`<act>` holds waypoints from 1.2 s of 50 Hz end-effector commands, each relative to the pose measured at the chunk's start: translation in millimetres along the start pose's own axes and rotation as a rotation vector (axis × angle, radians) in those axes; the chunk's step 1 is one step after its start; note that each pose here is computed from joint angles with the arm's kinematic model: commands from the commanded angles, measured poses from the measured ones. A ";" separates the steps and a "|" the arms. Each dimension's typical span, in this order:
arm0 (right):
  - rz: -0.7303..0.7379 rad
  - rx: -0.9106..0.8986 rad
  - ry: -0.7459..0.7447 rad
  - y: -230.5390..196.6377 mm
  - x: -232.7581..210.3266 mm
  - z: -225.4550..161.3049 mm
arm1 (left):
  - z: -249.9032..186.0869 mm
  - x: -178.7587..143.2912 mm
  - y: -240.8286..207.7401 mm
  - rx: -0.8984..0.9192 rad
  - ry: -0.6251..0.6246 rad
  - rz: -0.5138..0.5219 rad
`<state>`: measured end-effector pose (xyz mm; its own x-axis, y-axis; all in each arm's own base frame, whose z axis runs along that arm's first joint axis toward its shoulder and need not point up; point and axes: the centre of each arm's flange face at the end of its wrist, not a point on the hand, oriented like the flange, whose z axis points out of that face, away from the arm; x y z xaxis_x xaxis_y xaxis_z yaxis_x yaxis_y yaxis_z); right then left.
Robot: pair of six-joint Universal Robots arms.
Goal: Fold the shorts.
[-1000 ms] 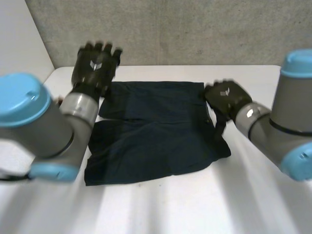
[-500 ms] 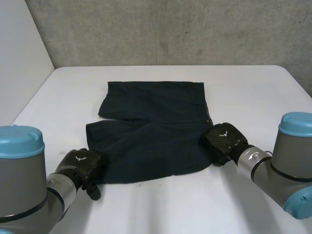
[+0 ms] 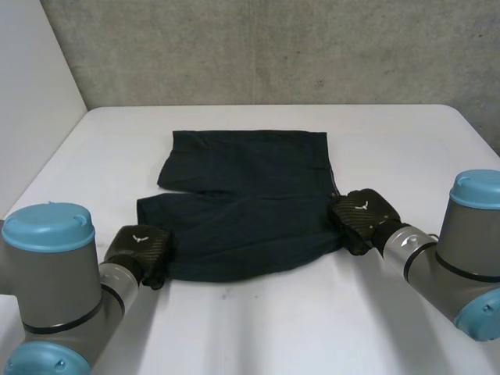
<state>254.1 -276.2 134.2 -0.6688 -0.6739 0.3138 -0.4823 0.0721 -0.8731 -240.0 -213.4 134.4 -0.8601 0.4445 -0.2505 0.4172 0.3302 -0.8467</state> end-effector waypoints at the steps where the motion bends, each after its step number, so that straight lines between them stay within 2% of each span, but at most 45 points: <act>1: 0.009 -0.068 -0.017 -10.1 -0.3 -18.5 | -23.2 -3.2 -15.3 0.026 -0.001 0.142; 7: -0.045 -0.214 -0.088 -25.6 -5.9 -59.1 | -73.0 -6.5 -19.9 -0.096 0.054 0.192; 10: -0.108 -0.296 -0.144 -28.1 -11.1 -81.8 | -109.1 -4.5 -12.8 -0.231 0.126 0.216; 12: -0.185 -0.394 -0.241 -26.0 -22.0 -108.6 | -132.2 -0.7 -5.3 -0.321 0.198 0.231; 15: -0.261 -0.493 -0.347 -22.9 -28.1 -136.1 | -150.0 4.3 -2.7 -0.356 0.274 0.235; 18: -0.281 -0.508 -0.367 -23.8 -21.6 -140.9 | -154.9 5.1 -6.9 -0.334 0.305 0.224; 22: -0.263 -0.416 -0.248 -37.6 -0.7 -124.6 | -128.3 -9.2 -31.2 -0.188 0.211 0.195; 26: -0.130 -0.312 -0.115 -48.8 21.1 -91.5 | -84.1 -19.5 -53.2 -0.043 0.124 0.186; 27: -0.091 -0.276 -0.074 -50.1 29.4 -74.5 | -62.1 -22.6 -63.9 0.021 0.087 0.185; 31: -0.084 -0.170 -0.020 -60.4 36.2 -36.5 | -15.1 -28.1 -83.1 0.118 0.009 0.181; 39: -0.182 -0.077 0.132 -63.6 36.2 31.3 | 74.0 -29.7 -94.5 0.129 -0.141 0.183; 46: -0.211 -0.003 0.170 -45.2 30.0 77.8 | 115.2 -14.7 -91.5 0.141 -0.167 0.194; 55: -0.177 0.029 0.289 -50.7 42.4 79.9 | 116.5 -1.7 -96.2 0.202 -0.161 0.199; 60: -0.040 0.114 0.306 -79.5 46.7 36.3 | 93.6 11.2 -101.3 0.207 -0.132 0.214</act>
<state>294.5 -364.0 168.2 -0.7246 -0.4410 0.5295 -0.5671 -0.0549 -0.8218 -315.0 -340.6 160.5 -0.8066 0.3467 -0.4788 0.5328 0.0753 -0.8429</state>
